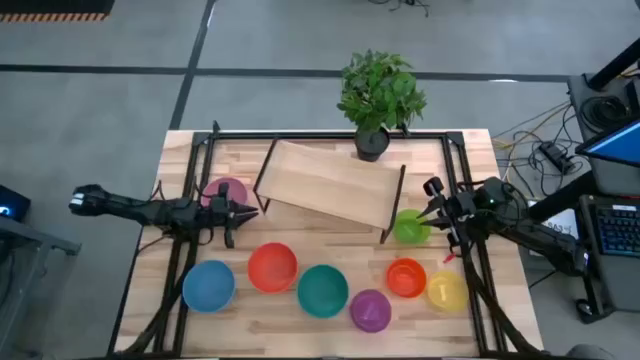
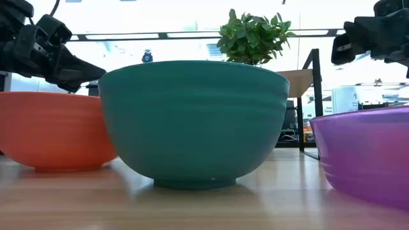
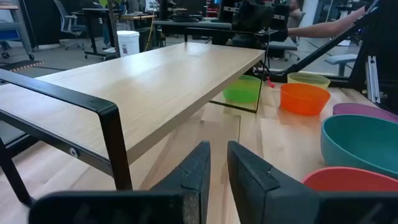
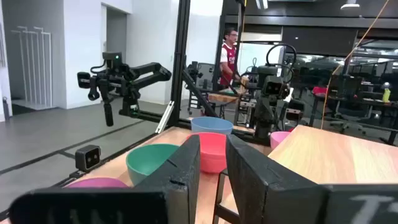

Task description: Place and stack bowls onto a shelf

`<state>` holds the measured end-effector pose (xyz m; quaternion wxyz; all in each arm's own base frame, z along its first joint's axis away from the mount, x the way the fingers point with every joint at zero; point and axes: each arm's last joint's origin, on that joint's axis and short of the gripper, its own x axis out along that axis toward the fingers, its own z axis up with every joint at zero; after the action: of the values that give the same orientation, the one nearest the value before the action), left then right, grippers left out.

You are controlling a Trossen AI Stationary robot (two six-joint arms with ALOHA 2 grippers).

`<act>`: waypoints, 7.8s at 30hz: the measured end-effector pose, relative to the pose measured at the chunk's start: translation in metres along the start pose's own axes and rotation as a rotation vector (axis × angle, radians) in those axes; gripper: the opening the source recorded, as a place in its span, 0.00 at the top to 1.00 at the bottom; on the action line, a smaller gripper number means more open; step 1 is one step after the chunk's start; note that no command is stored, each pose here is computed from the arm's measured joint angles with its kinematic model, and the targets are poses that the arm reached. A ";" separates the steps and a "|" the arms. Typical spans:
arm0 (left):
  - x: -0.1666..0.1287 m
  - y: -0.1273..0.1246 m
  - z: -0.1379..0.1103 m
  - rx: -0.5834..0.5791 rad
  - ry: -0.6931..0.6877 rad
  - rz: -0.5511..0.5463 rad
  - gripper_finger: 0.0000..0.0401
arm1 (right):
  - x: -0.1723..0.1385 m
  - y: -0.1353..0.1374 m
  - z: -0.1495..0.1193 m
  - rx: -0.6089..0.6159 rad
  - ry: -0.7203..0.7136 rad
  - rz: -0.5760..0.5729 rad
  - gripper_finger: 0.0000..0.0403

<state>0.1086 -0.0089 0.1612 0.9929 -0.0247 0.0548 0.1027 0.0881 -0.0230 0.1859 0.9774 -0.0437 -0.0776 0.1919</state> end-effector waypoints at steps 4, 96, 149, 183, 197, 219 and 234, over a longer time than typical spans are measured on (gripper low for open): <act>0.000 0.000 0.000 0.000 0.000 0.000 0.91 | 0.000 0.000 0.000 0.000 0.000 0.000 0.83; -0.014 0.000 0.052 -0.598 -0.517 -0.183 0.91 | -0.001 0.006 0.029 0.356 -0.183 0.073 0.83; -0.045 0.004 0.151 -0.014 -0.306 -0.036 0.91 | 0.116 0.002 0.126 0.821 0.502 0.021 0.83; -0.032 0.000 0.147 0.086 -0.249 -0.021 0.91 | 0.145 0.047 0.048 0.814 1.298 -0.362 0.83; -0.030 -0.001 0.148 0.083 -0.248 -0.022 0.91 | 0.144 0.047 0.021 0.559 1.533 -0.369 0.83; -0.030 -0.001 0.148 0.052 -0.252 -0.025 0.91 | 0.120 0.045 0.000 0.428 1.460 -0.436 0.62; -0.028 -0.002 0.148 0.057 -0.246 -0.025 0.91 | 0.106 0.048 -0.031 0.465 1.452 -0.519 0.70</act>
<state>0.0968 -0.0074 0.3114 0.9936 0.0156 -0.0651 0.0911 0.1722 0.0601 0.1645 0.7814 0.0666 0.6114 -0.1062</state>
